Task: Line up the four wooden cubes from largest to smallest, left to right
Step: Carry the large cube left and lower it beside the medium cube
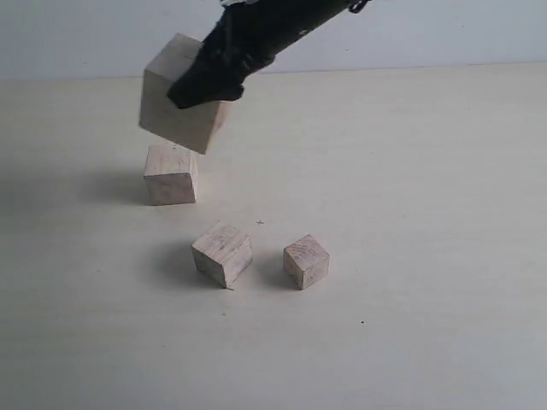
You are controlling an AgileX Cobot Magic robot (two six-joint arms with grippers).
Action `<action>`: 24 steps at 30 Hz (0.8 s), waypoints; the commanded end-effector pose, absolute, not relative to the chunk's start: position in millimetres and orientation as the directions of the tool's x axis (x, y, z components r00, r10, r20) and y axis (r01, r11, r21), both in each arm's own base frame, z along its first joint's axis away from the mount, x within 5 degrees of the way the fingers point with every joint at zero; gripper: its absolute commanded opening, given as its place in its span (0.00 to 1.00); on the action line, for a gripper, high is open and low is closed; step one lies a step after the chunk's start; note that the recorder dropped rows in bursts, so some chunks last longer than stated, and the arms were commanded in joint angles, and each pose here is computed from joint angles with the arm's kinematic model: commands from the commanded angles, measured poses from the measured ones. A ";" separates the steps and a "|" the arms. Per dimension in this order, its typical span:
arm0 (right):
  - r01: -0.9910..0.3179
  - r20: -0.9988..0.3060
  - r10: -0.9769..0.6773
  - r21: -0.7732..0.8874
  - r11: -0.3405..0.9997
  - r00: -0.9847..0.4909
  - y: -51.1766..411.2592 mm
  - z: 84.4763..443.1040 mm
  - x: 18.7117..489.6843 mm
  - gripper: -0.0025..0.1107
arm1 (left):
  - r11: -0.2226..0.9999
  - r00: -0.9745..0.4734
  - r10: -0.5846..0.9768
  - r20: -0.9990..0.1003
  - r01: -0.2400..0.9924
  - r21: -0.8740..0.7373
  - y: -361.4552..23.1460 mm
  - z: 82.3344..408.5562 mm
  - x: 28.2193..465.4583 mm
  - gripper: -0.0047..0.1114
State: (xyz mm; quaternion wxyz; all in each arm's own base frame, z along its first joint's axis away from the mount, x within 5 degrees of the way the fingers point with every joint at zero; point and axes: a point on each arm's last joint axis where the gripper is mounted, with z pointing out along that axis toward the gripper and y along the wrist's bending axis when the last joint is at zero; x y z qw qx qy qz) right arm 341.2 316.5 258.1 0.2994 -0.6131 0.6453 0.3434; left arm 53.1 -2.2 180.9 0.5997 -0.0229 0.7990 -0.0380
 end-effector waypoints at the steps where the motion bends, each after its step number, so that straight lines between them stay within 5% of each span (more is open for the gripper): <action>1: -0.999 -0.845 -0.533 -0.042 -0.023 0.048 360.6 260.2 314.7 0.02 | 0.995 -0.266 -0.089 -0.960 0.009 -0.095 -2.3 181.2 53.2 0.04; 6: -0.981 -0.827 -0.536 -0.088 -0.176 0.170 411.5 219.0 282.9 0.02 | 0.995 -0.266 -0.089 -0.960 0.009 -0.095 -2.3 181.2 53.2 0.04; 12: -0.977 -0.832 -0.523 -0.099 -0.190 0.186 440.3 192.6 297.5 0.02 | 0.995 -0.266 -0.089 -0.960 0.009 -0.095 -2.3 181.2 53.2 0.04; 24: -0.986 -0.742 -0.650 -0.097 -0.137 0.163 426.7 156.0 327.5 0.02 | 0.995 -0.266 -0.089 -0.960 0.009 -0.095 -2.3 181.2 53.2 0.04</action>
